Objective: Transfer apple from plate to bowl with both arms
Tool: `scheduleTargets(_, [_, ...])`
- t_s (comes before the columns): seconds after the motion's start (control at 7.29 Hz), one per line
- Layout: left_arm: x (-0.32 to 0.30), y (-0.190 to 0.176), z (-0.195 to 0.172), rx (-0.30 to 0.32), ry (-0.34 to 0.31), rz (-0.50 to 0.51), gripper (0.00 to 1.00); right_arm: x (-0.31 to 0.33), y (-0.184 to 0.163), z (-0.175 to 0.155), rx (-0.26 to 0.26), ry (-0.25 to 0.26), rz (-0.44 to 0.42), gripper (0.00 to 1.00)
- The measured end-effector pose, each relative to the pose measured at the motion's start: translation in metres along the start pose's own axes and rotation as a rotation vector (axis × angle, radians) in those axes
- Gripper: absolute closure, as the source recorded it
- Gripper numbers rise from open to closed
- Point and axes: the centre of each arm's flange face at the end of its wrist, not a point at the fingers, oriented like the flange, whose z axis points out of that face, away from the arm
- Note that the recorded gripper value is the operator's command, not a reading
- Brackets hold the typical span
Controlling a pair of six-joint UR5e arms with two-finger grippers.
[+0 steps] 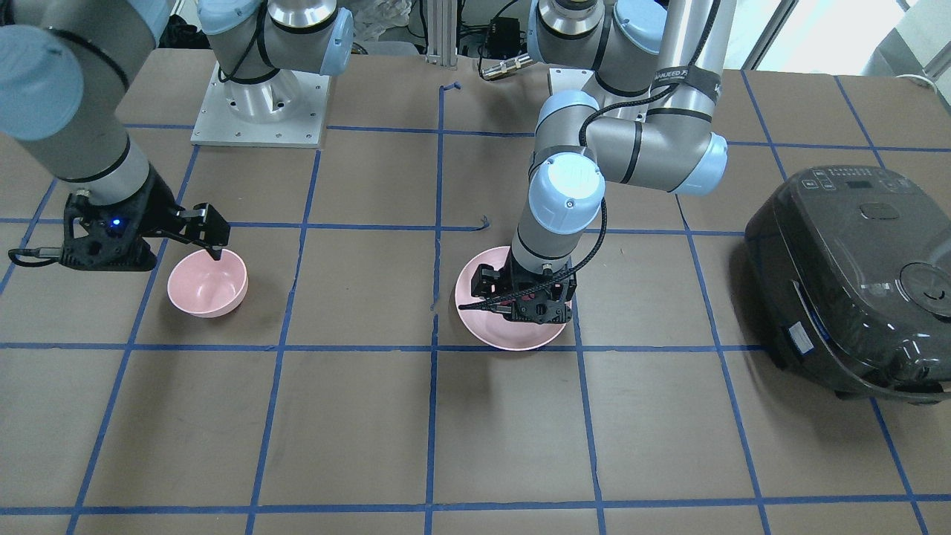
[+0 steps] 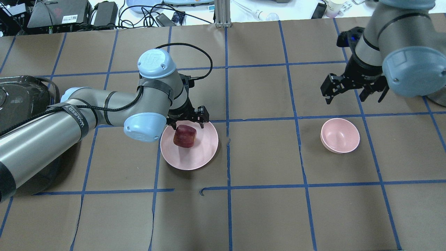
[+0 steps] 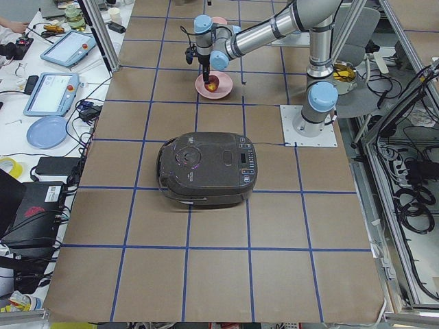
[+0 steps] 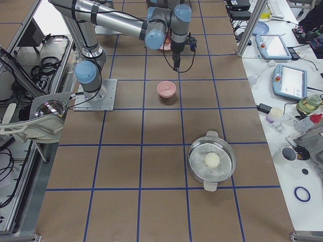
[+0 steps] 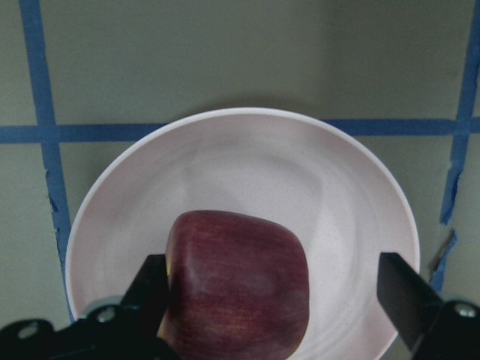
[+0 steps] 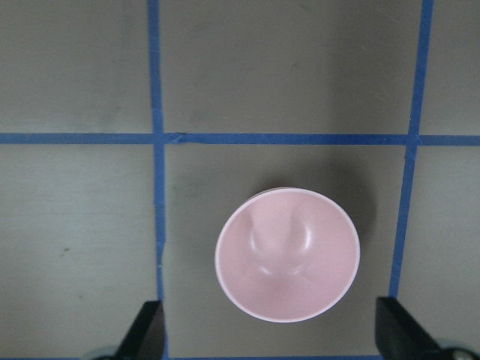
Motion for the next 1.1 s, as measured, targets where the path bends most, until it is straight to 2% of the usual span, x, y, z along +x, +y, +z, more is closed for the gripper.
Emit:
scheduleTargets(0.27, [-0.003,0.002,0.006,-0.018,-0.029,0.012,0.00,0.046,0.002,0.060,0.008,-0.016,0.007,0.00])
scheduleTargets(0.41, [-0.006,0.006,0.012,-0.038,-0.044,0.021,0.00,0.056,0.006,0.090,0.019,-0.025,0.006,0.22])
scheduleTargets(0.69, [-0.008,0.011,0.020,-0.060,-0.054,0.035,0.00,0.056,0.017,0.127,0.020,-0.048,0.001,0.63])
scheduleTargets(0.82, [-0.008,0.012,0.022,-0.065,-0.054,0.037,0.07,0.055,0.019,0.137,0.014,-0.052,-0.013,0.84])
scheduleTargets(0.96, [-0.008,0.013,0.023,-0.068,-0.054,0.039,0.20,0.055,0.019,0.141,0.014,-0.051,-0.032,0.95])
scheduleTargets(1.1, [-0.008,0.012,0.024,-0.070,-0.055,0.040,0.42,0.055,0.019,0.142,0.014,-0.050,-0.041,1.00])
